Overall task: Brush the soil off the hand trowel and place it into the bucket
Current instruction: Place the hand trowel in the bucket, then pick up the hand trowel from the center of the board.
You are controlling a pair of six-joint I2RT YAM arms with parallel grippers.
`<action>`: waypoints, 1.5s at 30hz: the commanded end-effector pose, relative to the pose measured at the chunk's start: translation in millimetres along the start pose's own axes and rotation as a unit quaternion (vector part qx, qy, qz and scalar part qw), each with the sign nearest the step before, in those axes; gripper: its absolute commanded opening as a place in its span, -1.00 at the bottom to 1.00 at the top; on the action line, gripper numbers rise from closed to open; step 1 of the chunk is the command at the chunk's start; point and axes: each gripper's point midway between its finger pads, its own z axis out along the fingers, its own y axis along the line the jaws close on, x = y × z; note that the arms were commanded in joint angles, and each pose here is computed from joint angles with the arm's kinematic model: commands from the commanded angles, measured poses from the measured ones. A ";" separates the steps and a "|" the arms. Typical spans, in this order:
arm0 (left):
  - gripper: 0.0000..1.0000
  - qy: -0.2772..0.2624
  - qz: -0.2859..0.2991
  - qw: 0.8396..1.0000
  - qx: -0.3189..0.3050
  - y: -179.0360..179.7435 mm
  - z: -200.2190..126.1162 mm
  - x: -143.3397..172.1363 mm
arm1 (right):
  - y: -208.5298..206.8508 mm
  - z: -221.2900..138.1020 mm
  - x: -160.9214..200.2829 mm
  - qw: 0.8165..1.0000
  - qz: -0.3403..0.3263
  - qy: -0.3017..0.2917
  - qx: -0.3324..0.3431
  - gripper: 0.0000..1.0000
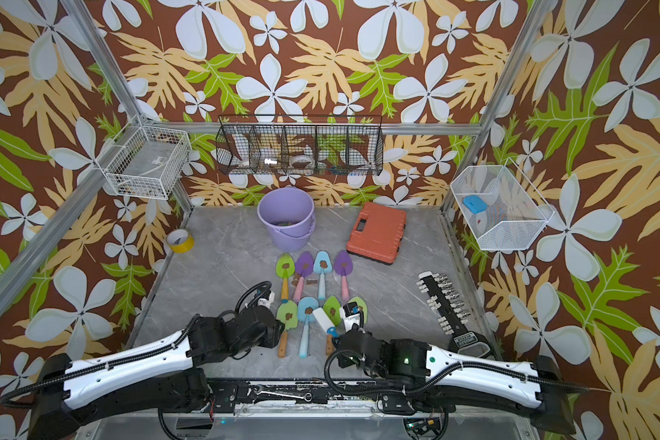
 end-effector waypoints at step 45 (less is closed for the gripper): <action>-0.68 0.046 0.000 0.994 -0.098 23.3 64.6 59.3 | 13.0 0.4 -31.7 0.995 0.031 -0.091 0.037 -1.00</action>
